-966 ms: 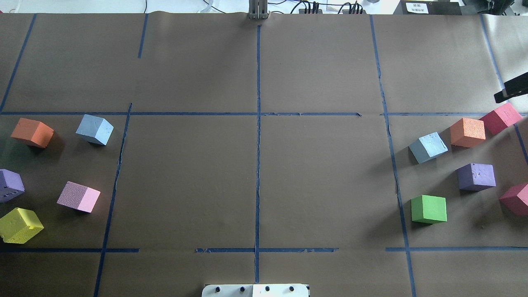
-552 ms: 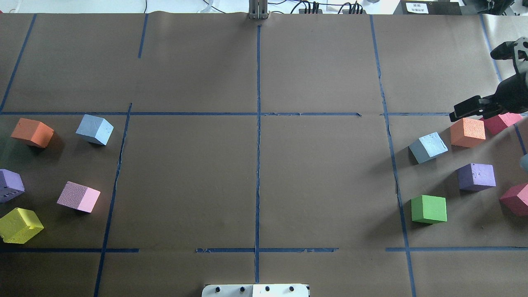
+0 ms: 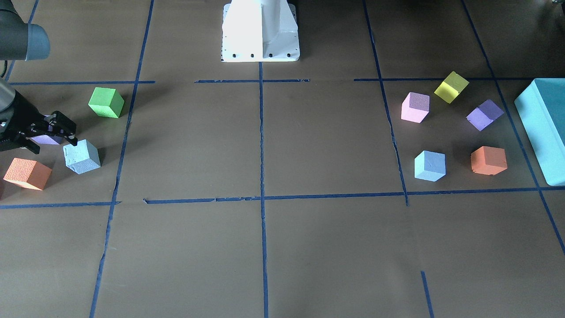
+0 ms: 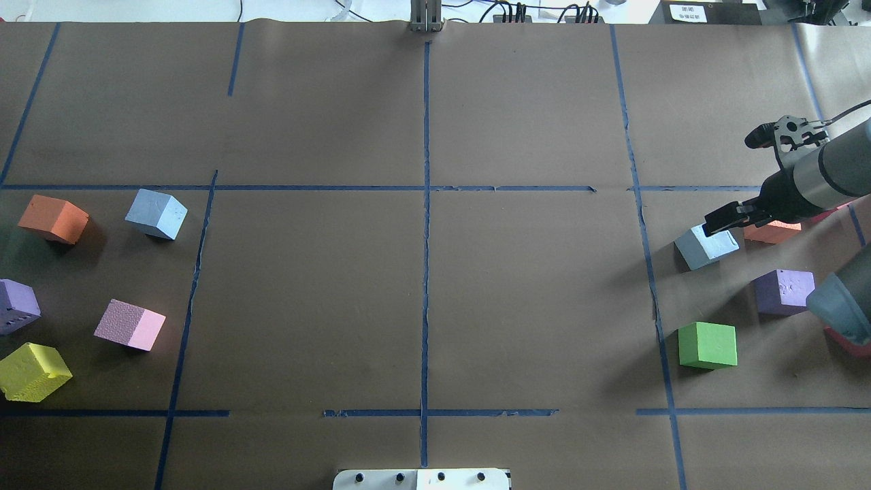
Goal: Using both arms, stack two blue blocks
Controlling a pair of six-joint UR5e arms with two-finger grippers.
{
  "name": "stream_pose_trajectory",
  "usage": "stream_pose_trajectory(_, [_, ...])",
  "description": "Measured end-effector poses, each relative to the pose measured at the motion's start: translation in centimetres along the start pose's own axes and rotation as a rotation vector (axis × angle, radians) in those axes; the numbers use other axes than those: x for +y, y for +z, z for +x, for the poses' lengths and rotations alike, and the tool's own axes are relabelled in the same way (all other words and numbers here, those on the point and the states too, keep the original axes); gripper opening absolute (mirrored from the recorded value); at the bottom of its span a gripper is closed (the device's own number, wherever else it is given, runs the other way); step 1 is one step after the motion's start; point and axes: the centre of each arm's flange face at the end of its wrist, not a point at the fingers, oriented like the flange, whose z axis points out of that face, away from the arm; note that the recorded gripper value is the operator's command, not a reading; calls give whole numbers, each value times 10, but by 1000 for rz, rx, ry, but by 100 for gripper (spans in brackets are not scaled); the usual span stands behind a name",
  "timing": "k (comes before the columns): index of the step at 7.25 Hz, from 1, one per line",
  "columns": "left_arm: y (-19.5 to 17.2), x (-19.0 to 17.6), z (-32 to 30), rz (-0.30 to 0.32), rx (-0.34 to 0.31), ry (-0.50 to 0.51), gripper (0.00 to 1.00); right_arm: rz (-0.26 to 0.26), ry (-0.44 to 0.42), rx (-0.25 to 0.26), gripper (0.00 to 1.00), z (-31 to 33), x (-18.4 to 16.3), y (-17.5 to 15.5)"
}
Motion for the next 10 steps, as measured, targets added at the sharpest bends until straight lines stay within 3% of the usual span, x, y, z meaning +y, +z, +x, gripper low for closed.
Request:
stream_pose_trajectory(6, [-1, 0, 2, 3, 1, 3, 100, -53, -40, 53, 99, -15, 4, 53])
stream_pose_trajectory(7, [-2, 0, 2, 4, 1, 5, 100, -59, -41, 63, 74, -15, 5, 59])
stream_pose_trajectory(8, [-4, 0, 4, 7, 1, 8, 100, -62, -43, 65, 29, -16, 4, 62])
stream_pose_trajectory(10, [-6, -1, 6, 10, 1, 11, 100, -61, -48, 57, 5, -20, 3, 60])
